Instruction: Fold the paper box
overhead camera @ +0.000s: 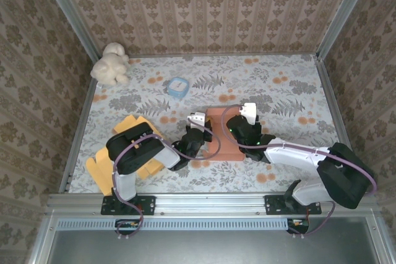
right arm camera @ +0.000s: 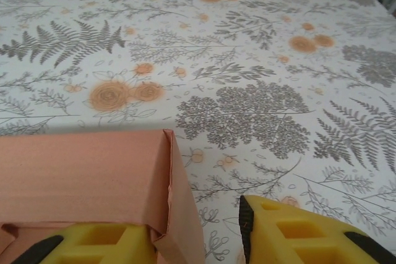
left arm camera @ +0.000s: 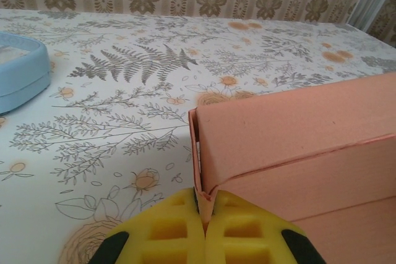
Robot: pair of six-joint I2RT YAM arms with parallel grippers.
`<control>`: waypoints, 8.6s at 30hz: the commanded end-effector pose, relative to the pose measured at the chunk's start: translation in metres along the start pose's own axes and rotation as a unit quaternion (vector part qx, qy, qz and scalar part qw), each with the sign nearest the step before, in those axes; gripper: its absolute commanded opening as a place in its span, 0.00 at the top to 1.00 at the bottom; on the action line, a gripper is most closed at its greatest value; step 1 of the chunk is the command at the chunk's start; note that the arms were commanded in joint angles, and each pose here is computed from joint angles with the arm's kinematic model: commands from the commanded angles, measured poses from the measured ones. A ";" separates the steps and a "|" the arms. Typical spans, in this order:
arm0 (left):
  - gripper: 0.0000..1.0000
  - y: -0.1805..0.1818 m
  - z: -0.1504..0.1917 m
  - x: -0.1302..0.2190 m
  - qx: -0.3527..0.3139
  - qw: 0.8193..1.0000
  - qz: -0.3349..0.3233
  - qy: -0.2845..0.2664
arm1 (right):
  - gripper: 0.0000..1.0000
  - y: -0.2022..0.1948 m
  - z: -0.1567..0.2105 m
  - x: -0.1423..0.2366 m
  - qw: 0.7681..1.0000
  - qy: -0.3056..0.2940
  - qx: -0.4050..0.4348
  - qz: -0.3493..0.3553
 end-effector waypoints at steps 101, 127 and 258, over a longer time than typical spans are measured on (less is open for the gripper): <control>0.60 -0.058 -0.027 -0.043 -0.574 0.727 0.116 0.359 | 0.42 -0.135 -0.019 0.112 0.975 -0.122 -0.163 -0.092; 0.37 -0.045 -0.162 -0.003 -0.296 0.922 -0.008 0.251 | 0.38 -0.106 -0.018 0.108 0.971 -0.111 -0.113 -0.182; 0.68 -0.056 -0.120 0.020 -0.549 0.708 0.411 0.167 | 0.33 -0.020 0.019 0.012 0.847 -0.135 0.340 -0.386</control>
Point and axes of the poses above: each hand's point on the last joint's axis, 136 mm out from that joint toward the fingers, its own x axis back along the fingers, its own y axis along the line the jaws close on, z = x × y, the point moved 7 cm from there along x, back along the fingers, and after that the axes turned 3 degrees about x, right-handed, at the moved point
